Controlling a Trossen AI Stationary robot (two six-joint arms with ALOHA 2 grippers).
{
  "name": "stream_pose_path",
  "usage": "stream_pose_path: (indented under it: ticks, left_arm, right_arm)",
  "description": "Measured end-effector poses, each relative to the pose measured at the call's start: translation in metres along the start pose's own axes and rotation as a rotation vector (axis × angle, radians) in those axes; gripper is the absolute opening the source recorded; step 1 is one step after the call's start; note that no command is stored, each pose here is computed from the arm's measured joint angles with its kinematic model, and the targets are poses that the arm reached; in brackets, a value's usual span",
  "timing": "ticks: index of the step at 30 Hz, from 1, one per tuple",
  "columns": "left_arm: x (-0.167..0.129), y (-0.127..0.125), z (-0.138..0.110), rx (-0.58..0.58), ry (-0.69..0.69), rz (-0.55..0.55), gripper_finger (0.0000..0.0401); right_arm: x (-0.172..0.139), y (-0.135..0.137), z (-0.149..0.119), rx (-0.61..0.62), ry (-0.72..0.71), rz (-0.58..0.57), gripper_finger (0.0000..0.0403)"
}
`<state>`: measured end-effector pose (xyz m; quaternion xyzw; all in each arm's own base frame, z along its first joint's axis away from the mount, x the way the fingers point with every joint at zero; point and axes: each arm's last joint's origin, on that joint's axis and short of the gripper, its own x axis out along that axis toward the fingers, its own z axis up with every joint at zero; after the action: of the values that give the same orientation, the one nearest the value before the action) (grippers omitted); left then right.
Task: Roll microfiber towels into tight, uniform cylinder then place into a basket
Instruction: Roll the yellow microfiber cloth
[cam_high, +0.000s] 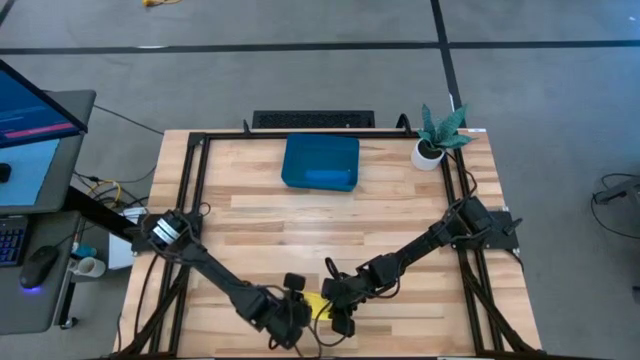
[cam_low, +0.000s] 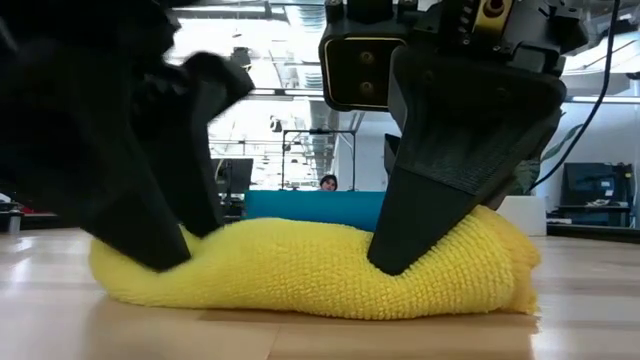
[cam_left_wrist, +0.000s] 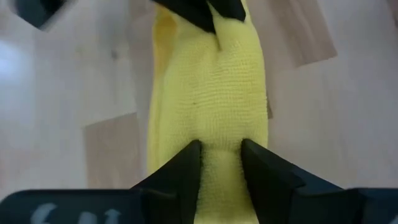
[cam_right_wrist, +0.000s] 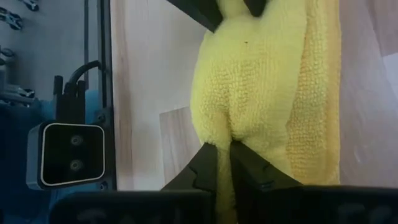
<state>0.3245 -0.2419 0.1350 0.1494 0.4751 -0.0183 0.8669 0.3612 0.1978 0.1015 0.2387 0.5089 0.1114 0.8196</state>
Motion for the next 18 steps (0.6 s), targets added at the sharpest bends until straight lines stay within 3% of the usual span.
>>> stream_pose_path:
  ticks: [4, 11, 18]
  left_arm:
    - [0.015, 0.007, -0.003, -0.032, 0.04, -0.07, 0.0113]
    - [0.021, 0.009, -0.006, -0.068, 0.056, -0.072, 0.0107]
    - [0.021, 0.009, -0.006, -0.061, 0.043, -0.065, 0.0018]
  right_arm:
    - [0.0, 0.0, 0.0, -0.001, -0.001, 0.0, 0.0055]
    - [0.001, 0.0, 0.0, -0.004, -0.003, 0.002, 0.0072]
    - [-0.001, -0.004, 0.003, -0.056, 0.058, 0.079, 0.0096]
